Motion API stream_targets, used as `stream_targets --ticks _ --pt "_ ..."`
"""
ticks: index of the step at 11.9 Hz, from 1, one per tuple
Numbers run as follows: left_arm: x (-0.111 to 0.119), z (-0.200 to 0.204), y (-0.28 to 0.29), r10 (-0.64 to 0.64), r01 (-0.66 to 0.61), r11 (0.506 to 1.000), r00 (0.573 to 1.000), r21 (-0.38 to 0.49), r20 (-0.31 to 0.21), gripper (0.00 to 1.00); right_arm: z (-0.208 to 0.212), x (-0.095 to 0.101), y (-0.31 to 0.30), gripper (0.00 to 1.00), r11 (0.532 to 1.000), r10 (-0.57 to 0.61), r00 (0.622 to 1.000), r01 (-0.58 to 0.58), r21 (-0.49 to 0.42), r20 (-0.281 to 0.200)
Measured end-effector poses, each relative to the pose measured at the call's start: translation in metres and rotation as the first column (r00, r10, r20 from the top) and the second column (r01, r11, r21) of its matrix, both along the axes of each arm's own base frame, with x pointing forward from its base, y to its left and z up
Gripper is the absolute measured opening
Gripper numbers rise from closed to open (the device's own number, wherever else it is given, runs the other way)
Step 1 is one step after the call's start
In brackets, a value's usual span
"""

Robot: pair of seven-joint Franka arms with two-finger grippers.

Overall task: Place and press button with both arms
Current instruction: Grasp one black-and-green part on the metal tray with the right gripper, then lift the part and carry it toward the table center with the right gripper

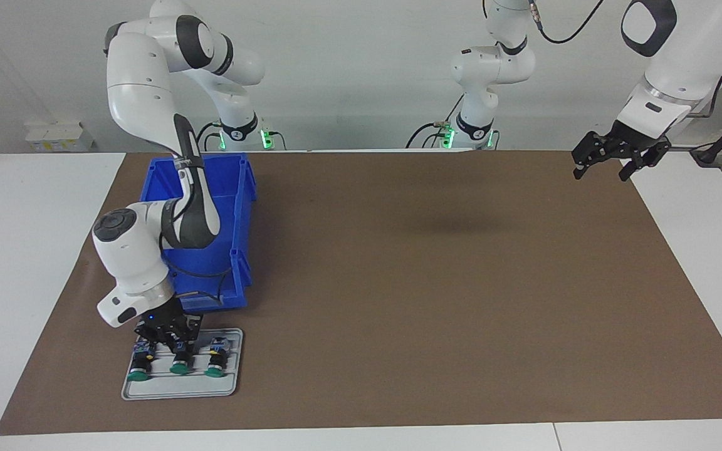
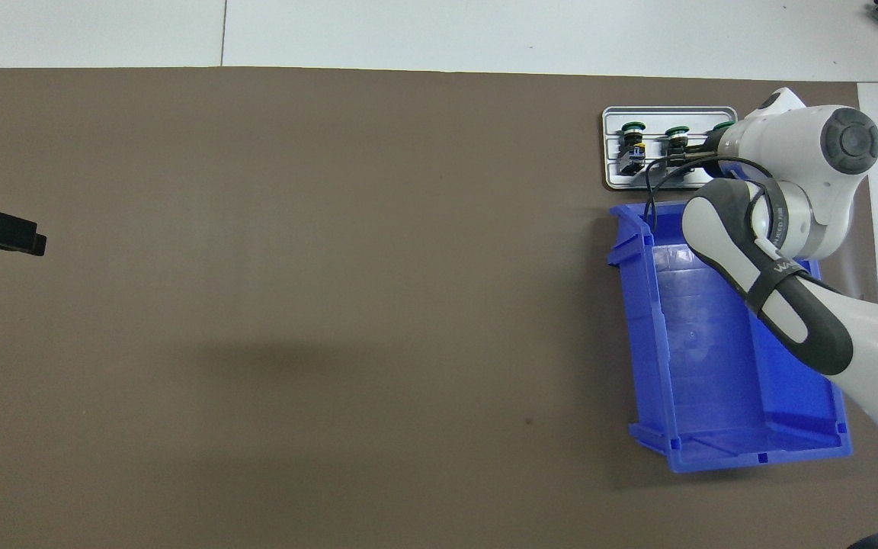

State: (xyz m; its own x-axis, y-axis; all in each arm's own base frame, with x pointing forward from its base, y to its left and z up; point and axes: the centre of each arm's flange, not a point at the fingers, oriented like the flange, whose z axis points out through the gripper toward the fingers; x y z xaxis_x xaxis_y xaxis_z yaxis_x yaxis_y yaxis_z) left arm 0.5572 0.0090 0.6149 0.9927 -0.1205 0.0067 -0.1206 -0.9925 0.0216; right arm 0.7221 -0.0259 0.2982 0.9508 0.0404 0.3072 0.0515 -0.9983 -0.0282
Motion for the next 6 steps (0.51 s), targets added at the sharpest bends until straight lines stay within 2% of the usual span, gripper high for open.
stream_targets --ticks 3,6 --pt "0.0 0.0 0.0 0.0 0.0 1.0 1.0 0.0 0.0 1.0 0.008 0.003 -0.003 0.33 1.0 -0.002 1.0 0.002 -0.002 -0.03" --pt "0.0 0.0 0.0 0.0 0.0 1.0 1.0 0.0 0.0 1.0 0.047 0.013 -0.006 0.33 1.0 -0.005 0.997 0.004 -0.006 -0.081"
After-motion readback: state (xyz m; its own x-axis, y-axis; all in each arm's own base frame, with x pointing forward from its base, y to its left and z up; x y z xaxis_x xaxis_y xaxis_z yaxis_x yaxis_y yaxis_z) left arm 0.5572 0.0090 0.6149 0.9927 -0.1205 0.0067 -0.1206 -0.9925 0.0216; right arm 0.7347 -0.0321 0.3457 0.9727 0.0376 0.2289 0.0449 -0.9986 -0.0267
